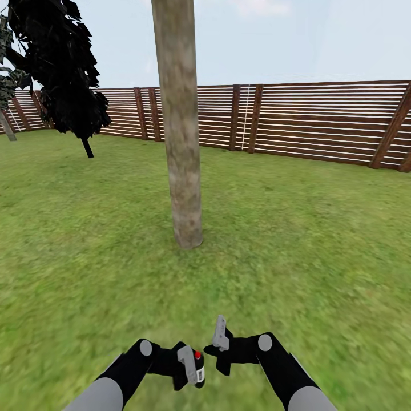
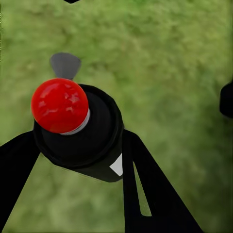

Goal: In the garden, pick up the pesticide atomizer on the floor and spray pesticide onto both trees until each tree trunk is fully covered.

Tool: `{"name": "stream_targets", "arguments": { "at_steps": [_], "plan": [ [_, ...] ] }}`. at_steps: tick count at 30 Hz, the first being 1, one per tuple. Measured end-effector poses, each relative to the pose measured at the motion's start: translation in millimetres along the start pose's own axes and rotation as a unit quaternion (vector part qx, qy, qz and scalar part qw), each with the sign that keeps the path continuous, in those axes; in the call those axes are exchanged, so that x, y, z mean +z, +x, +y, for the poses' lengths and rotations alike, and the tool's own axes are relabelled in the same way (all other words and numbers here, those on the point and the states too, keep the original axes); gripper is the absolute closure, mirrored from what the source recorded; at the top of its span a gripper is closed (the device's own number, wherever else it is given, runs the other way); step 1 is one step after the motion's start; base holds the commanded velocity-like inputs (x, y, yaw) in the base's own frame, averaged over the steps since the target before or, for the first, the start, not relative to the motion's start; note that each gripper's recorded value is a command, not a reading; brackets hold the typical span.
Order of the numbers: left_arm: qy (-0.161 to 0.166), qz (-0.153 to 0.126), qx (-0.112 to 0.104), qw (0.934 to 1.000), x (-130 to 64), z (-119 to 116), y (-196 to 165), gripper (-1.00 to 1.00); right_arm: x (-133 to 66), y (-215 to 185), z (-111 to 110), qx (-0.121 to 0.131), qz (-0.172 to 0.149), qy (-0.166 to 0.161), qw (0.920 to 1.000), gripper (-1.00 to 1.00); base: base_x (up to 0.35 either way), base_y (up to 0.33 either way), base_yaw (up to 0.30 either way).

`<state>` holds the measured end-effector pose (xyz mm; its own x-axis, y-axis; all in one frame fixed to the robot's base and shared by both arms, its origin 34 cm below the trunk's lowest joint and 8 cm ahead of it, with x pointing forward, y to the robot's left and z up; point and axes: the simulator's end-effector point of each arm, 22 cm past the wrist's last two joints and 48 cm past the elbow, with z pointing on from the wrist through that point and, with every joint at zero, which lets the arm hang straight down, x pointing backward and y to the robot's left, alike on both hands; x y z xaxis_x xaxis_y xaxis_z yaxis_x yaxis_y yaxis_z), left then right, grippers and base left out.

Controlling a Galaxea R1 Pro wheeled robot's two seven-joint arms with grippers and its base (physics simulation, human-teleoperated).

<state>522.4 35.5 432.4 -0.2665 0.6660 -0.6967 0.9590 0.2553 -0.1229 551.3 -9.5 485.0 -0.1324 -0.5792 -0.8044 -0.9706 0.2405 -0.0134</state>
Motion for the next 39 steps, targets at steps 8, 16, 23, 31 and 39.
{"name": "stream_targets", "arguments": {
  "at_steps": [8,16,23,31,39],
  "plan": [
    [-0.002,-0.009,-0.007,0.9999,0.2,0.9,-4.6,1.00,0.1,0.2,0.2,0.000,0.000,0.000,1.0000,1.00,0.000,0.000,0.000],
    [-0.002,-0.011,-0.007,0.9999,0.1,0.6,-5.0,1.00,0.0,0.1,0.1,0.000,0.000,0.000,1.0000,1.00,0.000,0.000,0.000],
    [-0.001,-0.013,-0.007,0.9999,0.5,0.1,-5.5,1.00,0.1,0.3,0.2,0.000,0.000,0.000,1.0000,1.00,0.000,0.000,0.000],
    [-0.005,-0.029,-0.017,0.9994,0.5,1.8,-13.0,1.00,0.1,0.3,0.3,0.000,0.000,0.000,1.0000,1.00,0.000,0.000,0.000],
    [-0.006,-0.033,-0.019,0.9993,-0.1,2.6,-14.2,1.00,0.1,0.3,0.3,0.000,0.000,0.000,1.0000,1.00,0.000,0.000,0.000]
  ]
}}
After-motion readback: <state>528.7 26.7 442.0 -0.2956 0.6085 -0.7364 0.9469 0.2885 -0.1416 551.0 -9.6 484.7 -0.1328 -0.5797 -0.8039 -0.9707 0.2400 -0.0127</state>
